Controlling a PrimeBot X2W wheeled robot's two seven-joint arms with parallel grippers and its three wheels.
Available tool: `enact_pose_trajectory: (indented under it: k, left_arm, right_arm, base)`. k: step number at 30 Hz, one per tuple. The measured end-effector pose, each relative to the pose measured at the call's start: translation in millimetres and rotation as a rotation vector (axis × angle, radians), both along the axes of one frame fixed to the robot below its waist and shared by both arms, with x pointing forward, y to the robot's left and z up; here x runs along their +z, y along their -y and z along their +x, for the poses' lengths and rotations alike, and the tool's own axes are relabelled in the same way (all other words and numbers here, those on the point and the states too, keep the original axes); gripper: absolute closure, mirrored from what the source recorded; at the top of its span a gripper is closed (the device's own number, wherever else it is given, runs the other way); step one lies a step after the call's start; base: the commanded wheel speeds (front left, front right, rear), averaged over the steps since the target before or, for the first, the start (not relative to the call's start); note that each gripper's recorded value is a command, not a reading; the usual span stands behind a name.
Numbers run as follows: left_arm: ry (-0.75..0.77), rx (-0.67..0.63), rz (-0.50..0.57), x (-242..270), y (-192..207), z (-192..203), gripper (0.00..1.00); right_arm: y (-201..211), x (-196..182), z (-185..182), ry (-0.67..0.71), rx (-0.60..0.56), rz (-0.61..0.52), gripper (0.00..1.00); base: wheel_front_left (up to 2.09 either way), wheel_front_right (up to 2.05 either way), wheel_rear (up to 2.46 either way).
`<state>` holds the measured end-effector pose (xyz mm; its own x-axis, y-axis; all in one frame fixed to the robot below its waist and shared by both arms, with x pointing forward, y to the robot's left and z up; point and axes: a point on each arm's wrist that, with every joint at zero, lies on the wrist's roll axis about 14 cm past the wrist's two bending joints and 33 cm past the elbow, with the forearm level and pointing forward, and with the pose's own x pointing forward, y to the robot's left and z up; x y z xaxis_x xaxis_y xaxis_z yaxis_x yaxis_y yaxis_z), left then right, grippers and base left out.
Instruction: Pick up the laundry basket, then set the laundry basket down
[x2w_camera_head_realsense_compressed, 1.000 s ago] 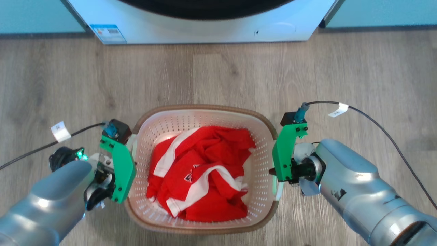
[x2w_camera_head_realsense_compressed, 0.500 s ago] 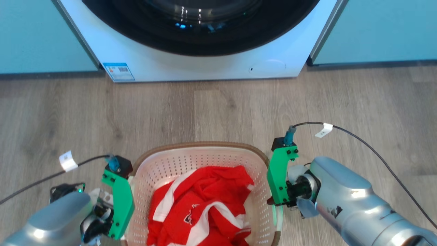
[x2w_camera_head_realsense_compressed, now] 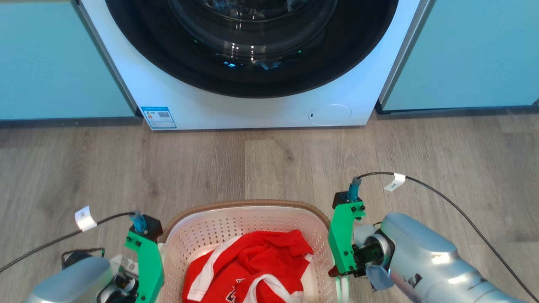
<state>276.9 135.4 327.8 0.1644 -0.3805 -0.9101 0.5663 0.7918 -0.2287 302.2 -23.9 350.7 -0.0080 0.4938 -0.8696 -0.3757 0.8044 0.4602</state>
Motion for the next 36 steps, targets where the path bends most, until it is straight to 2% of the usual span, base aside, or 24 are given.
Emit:
enact_pose_trajectory:
  k: [36]
  left_arm:
    - [0.031,0.032,-0.012,7.6,-2.1,0.3,1.00]
  right_arm:
    - [-0.3,14.4,0.8,0.037,0.019,-0.002,1.00]
  base:
    - [0.00,0.00,0.00]
